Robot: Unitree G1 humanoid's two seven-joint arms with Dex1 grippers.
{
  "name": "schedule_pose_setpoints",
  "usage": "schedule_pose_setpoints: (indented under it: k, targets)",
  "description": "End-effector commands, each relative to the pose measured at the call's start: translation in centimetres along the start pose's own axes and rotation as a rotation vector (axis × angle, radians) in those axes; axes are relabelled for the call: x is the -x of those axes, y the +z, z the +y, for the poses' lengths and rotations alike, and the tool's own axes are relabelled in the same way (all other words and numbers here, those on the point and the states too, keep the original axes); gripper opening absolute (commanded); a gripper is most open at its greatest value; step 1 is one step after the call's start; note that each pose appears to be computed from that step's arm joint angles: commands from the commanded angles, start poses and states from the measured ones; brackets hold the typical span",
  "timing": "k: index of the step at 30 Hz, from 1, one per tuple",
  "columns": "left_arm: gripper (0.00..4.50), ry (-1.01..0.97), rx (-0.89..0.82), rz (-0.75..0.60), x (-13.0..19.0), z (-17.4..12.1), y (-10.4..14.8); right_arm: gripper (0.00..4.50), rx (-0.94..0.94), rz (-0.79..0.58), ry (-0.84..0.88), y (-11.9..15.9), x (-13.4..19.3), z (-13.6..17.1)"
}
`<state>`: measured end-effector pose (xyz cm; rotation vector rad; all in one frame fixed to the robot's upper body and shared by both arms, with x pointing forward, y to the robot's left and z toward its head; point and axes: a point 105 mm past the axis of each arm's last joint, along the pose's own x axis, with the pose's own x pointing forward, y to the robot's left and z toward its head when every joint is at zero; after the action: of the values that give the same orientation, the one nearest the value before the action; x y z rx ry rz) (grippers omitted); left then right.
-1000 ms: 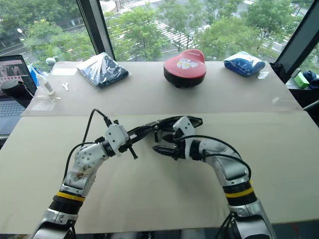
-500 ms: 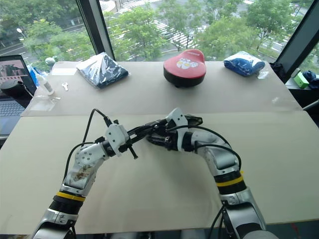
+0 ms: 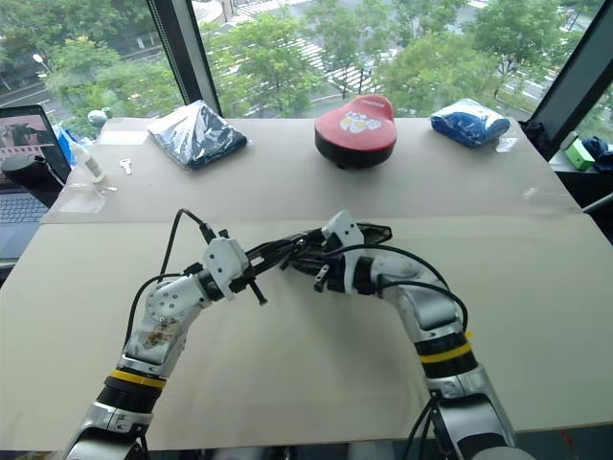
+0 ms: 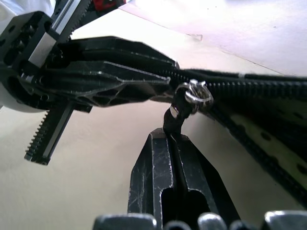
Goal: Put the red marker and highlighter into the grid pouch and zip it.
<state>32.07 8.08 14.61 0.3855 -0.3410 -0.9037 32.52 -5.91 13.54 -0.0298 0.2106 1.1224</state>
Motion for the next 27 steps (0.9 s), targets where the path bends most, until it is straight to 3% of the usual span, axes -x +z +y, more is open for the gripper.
schedule_pose_setpoints:
  k: [1,8,20,27]
  targets:
    - [0.0,0.013,-0.03,-0.046,-0.3,0.4,1.3,0.1,0.053,-0.075,0.018,2.1,2.3,0.5]
    - [0.0,0.015,-0.028,-0.045,-0.2,0.4,1.3,0.1,0.058,-0.052,-0.054,1.6,6.3,-0.3]
    - [0.0,0.008,-0.029,-0.044,-0.2,0.5,1.2,0.1,0.141,0.022,-0.257,2.1,11.6,-4.4]
    - [0.0,0.012,-0.034,-0.042,-0.1,0.6,1.2,0.1,0.206,0.173,-0.446,1.2,17.6,-8.2]
